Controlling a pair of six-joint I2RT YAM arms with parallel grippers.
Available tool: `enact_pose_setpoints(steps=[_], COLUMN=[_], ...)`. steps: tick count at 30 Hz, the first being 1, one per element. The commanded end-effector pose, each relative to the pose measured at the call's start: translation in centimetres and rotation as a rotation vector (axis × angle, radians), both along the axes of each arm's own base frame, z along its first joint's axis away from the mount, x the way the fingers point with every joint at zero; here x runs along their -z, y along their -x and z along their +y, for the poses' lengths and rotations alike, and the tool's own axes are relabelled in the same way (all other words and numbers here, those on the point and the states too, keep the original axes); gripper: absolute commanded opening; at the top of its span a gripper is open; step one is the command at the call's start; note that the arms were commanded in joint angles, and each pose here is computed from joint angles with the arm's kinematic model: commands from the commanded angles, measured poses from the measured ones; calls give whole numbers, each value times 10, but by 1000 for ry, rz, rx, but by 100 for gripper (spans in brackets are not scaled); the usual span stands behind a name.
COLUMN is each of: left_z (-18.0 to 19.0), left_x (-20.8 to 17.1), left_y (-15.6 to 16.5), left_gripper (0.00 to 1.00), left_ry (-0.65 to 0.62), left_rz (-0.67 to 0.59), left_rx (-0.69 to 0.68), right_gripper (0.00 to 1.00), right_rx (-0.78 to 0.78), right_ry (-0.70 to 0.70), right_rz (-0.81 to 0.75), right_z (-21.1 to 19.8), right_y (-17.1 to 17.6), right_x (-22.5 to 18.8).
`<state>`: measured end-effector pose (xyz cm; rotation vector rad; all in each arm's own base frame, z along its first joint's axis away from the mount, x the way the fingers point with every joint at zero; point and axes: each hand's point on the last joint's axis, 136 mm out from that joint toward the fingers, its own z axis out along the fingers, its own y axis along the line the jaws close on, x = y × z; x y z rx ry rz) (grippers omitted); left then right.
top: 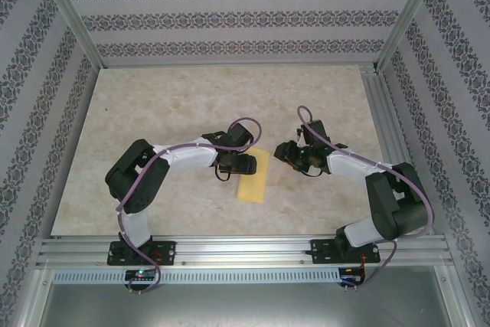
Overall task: Fold a paper plane with a square sheet of paper (fold left side to right side)
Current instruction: First fold in half a square sheet of paper at the center of the table.
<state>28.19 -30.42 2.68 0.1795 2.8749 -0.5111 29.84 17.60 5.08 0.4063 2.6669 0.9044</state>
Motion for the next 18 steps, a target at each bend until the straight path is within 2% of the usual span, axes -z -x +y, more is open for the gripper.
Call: enact_pose_setpoints(steps=[1, 18], left_z=[-9, -16], left_x=[6, 9], left_y=[6, 9], left_gripper=[66, 67], left_ry=[-1, -2], left_rz=[19, 26], left_rx=[53, 82], right_gripper=[46, 46], right_rx=[-9, -13], right_ry=[-1, -7], right_rz=[-13, -11], right_z=[-1, 0], right_y=[0, 2], right_x=[0, -1])
